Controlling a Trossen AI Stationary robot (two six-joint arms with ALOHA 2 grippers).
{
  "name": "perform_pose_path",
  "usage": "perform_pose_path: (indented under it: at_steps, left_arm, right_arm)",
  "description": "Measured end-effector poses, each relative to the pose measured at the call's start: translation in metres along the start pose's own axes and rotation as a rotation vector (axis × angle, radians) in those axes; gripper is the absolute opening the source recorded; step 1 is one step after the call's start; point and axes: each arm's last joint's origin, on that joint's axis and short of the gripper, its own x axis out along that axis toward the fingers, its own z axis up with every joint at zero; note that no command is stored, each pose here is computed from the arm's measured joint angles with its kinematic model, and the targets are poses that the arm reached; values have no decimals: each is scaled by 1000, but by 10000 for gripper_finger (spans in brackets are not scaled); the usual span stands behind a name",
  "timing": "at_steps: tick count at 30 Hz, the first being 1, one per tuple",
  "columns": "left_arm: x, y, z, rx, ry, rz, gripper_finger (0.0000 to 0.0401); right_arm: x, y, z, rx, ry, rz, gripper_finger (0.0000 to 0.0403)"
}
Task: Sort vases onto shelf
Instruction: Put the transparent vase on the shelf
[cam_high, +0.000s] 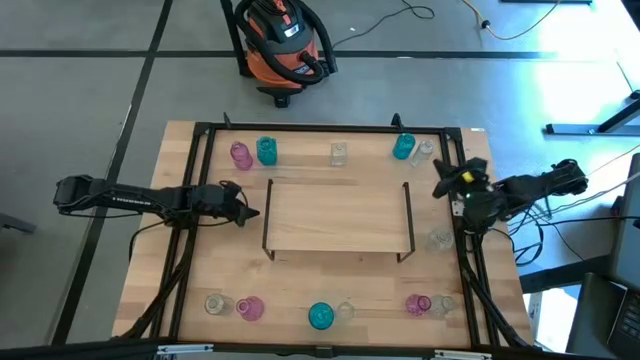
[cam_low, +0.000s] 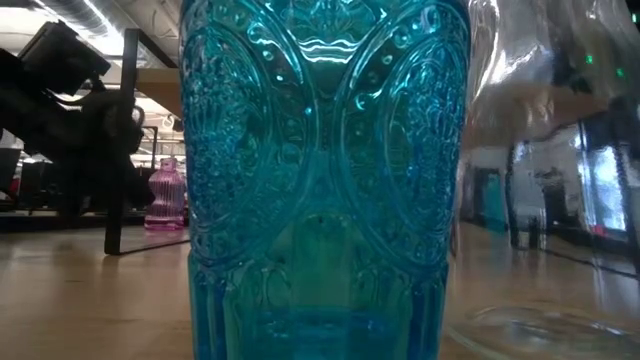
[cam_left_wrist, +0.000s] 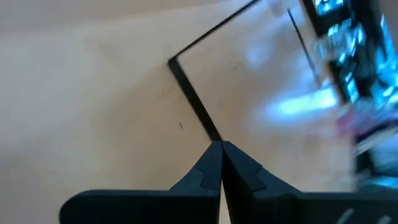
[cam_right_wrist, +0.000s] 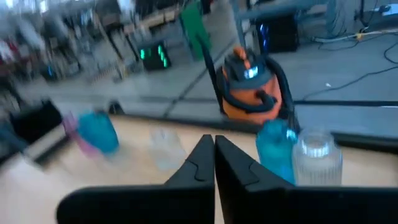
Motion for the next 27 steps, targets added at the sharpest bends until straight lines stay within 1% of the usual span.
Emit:
perform_pose_path:
  at_steps: [3,5,10,12,14,16,18,20,21,24,27]
  left_arm:
    - [0,0,0,-98,1,-2,0]
    - [0,0,0,-153,2,-2,0]
    - [0,-1,0,-255,-1,-10,0]
    - [0,-4,1,-283,22,-50,0]
    - [-1,-11,4,-250,24,-139,0]
    - [-3,-22,9,-201,-23,-257,0]
    - [-7,-33,16,-157,-100,-382,0]
    - [-13,-44,23,-125,-204,-478,0]
    - [-16,-48,27,-99,-245,-504,0]
    - [-25,-65,38,-25,-361,-549,0]
    - [-32,-80,50,41,-425,-549,0]
  right_arm:
    - [-4,5,19,101,-67,-1,1]
    - [-7,7,30,146,-101,-4,1]
    - [-11,14,47,176,-169,-6,1]
    - [-12,18,53,183,-182,5,1]
    - [-13,21,58,185,-195,16,1]
    - [-14,25,63,179,-207,28,1]
    - [-15,28,69,169,-209,64,1]
    - [-17,31,74,130,-207,113,1]
    - [-17,33,75,125,-207,134,1]
    - [-19,35,81,192,-223,160,1]
    - [-21,36,88,247,-240,192,1]
